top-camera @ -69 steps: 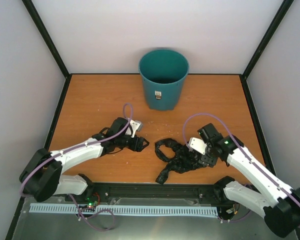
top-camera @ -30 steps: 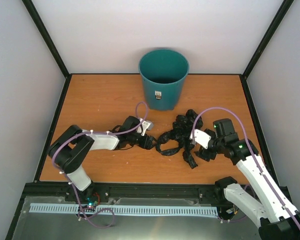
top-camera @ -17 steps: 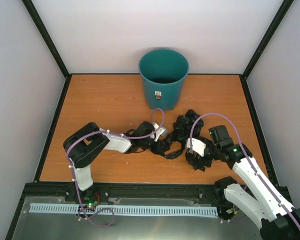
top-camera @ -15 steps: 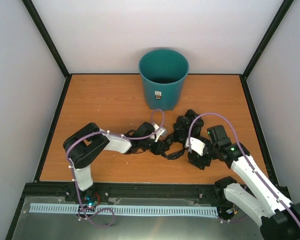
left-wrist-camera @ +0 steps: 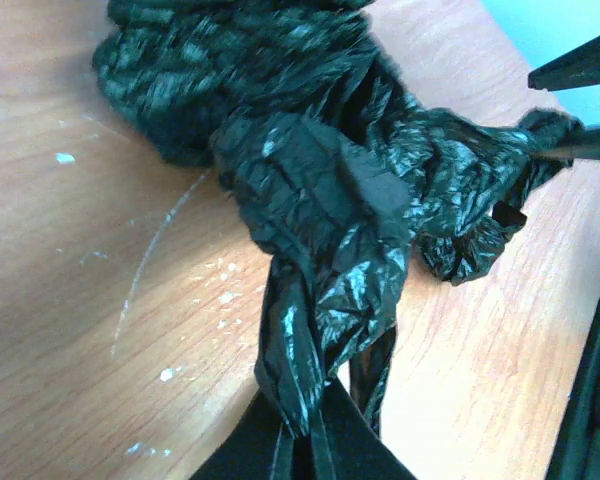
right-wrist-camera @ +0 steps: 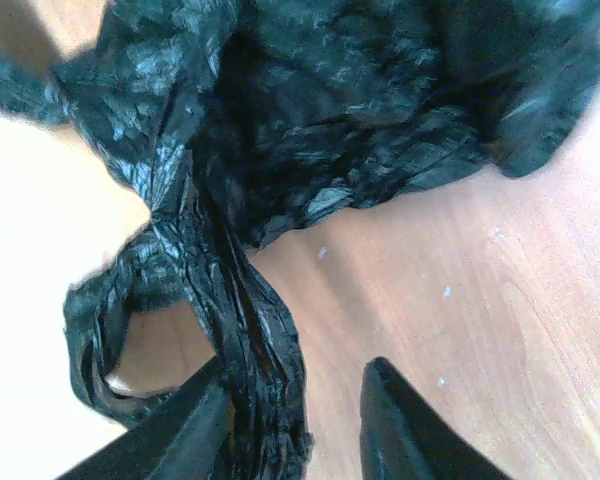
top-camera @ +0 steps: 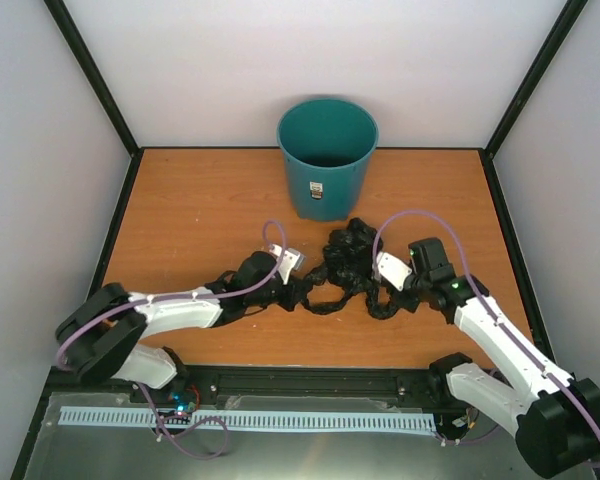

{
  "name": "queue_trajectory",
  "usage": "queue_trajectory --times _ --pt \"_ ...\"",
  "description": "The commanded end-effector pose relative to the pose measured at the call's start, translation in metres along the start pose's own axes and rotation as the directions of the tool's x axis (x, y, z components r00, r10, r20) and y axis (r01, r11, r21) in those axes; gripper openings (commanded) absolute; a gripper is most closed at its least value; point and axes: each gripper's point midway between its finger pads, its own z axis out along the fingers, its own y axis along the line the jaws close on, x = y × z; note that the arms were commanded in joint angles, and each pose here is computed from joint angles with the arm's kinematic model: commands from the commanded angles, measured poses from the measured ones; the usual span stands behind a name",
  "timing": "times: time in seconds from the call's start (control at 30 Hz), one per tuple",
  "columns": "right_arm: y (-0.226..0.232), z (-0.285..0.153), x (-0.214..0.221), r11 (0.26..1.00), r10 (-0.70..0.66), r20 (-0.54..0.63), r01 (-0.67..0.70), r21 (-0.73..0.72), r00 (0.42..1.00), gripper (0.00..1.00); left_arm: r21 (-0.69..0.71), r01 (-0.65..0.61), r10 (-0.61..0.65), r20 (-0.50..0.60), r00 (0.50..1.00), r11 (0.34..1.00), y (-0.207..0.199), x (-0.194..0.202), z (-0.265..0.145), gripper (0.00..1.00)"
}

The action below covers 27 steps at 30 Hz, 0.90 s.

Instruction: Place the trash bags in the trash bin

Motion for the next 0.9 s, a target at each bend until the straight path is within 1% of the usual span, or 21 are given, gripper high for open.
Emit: queue_trajectory --times 0.0,0.03,0.1,0.13,0.23,0.33,0.4,0.53,0.6,0.67,0.77,0.8,0.87 --pt "-0.023 -0.033 -0.057 0.998 0.061 0.172 -0.06 -0.009 0.983 0.27 -0.055 -0.016 0.018 0.037 0.999 0.998 -0.005 -0.015 -0.029 0.02" --pt "-0.023 -0.041 -0.068 0.997 0.073 0.205 -0.068 -0.031 0.976 0.18 -0.071 -0.023 0.026 0.044 0.999 0.997 -0.006 -0.019 -0.037 0.02" --pt "-0.027 -0.057 -0.087 0.994 0.109 0.268 -0.098 -0.054 0.957 0.05 -0.104 -0.034 0.041 0.069 0.997 0.994 -0.01 -0.032 -0.058 0.02" --pt "-0.032 -0.065 -0.096 0.991 0.133 0.301 -0.123 -0.051 0.944 0.03 -0.123 -0.039 0.05 0.083 0.995 0.992 -0.012 -0.038 -0.069 0.01" --pt "-0.038 -0.083 -0.113 0.983 0.181 0.402 -0.179 -0.044 0.897 0.03 -0.164 -0.045 0.065 0.119 0.991 0.985 -0.017 -0.051 -0.102 0.01" --pt "-0.039 -0.079 -0.118 0.975 0.219 0.446 -0.216 -0.059 0.868 0.03 -0.162 -0.042 0.069 0.162 0.984 0.986 -0.022 -0.056 -0.122 0.01" --pt "-0.035 -0.064 -0.11 0.969 0.246 0.414 -0.235 -0.079 0.877 0.03 -0.153 -0.025 0.048 0.153 0.987 0.988 -0.019 -0.047 -0.119 0.01" --pt "-0.019 -0.043 -0.105 0.954 0.29 0.344 -0.242 -0.176 0.893 0.03 -0.107 0.024 -0.019 0.049 0.999 0.994 -0.008 -0.007 -0.086 0.01" --pt "-0.014 -0.037 -0.106 0.952 0.288 0.33 -0.232 -0.199 0.899 0.03 -0.121 0.049 -0.048 0.015 0.999 0.991 0.001 0.005 -0.076 0.01" --pt "-0.015 -0.031 -0.104 0.954 0.284 0.313 -0.236 -0.185 0.906 0.03 -0.118 0.064 -0.062 0.021 0.998 0.991 0.003 0.009 -0.072 0.01" --pt "-0.013 -0.02 -0.101 0.953 0.285 0.276 -0.241 -0.183 0.918 0.03 -0.078 0.073 -0.067 0.076 0.995 0.994 0.001 0.007 -0.074 0.01" --pt "-0.012 -0.017 -0.099 0.952 0.286 0.261 -0.242 -0.188 0.922 0.03 -0.055 0.069 -0.063 0.094 0.994 0.996 -0.002 0.007 -0.076 0.03" --pt "-0.01 -0.013 -0.097 0.949 0.29 0.241 -0.246 -0.195 0.926 0.03 -0.014 0.056 -0.054 0.12 0.991 0.998 -0.006 0.009 -0.077 0.15"
